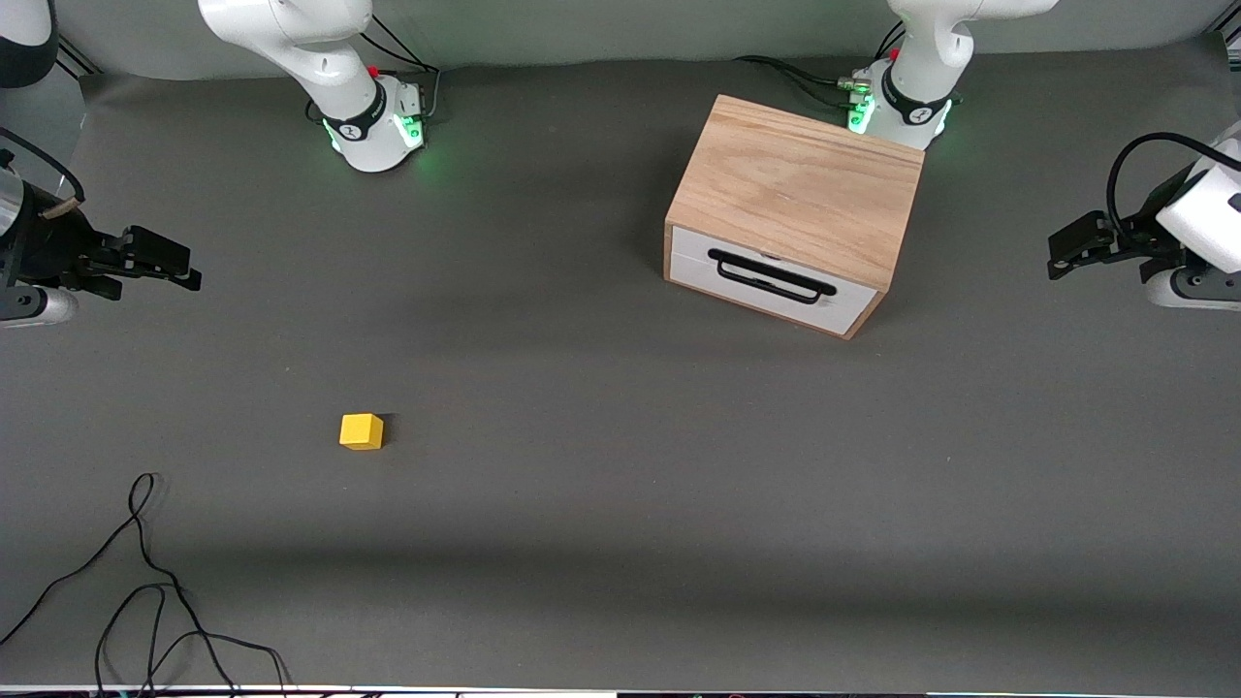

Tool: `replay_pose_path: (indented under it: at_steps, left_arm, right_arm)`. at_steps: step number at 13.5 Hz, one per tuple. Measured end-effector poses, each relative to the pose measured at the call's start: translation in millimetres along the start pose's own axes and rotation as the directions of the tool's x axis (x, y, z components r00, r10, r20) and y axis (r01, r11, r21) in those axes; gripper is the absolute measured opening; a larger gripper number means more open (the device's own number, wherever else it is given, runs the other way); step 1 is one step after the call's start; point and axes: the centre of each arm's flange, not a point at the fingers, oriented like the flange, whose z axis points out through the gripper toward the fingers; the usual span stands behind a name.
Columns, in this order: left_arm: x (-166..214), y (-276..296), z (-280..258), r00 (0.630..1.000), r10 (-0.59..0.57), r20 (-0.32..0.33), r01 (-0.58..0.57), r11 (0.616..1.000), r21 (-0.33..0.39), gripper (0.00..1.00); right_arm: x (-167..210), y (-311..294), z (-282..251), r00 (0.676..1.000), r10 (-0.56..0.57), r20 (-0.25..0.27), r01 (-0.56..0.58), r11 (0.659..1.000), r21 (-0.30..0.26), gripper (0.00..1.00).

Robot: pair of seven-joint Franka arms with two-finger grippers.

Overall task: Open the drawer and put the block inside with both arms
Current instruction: 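Move the right gripper toward the yellow cube while the left gripper reaches the drawer handle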

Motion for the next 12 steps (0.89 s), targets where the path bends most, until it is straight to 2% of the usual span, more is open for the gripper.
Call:
replay_pose_path:
  at_steps: [12]
  left_arm:
    - [-1.8, 6.0, 4.8, 1.0, 0.011, 0.024, -0.011, 1.0, 0.0, 1.0]
  right_arm:
    - [0.1, 2.2, 1.1, 1.0, 0.004, 0.005, -0.004, 1.0, 0.0, 1.0]
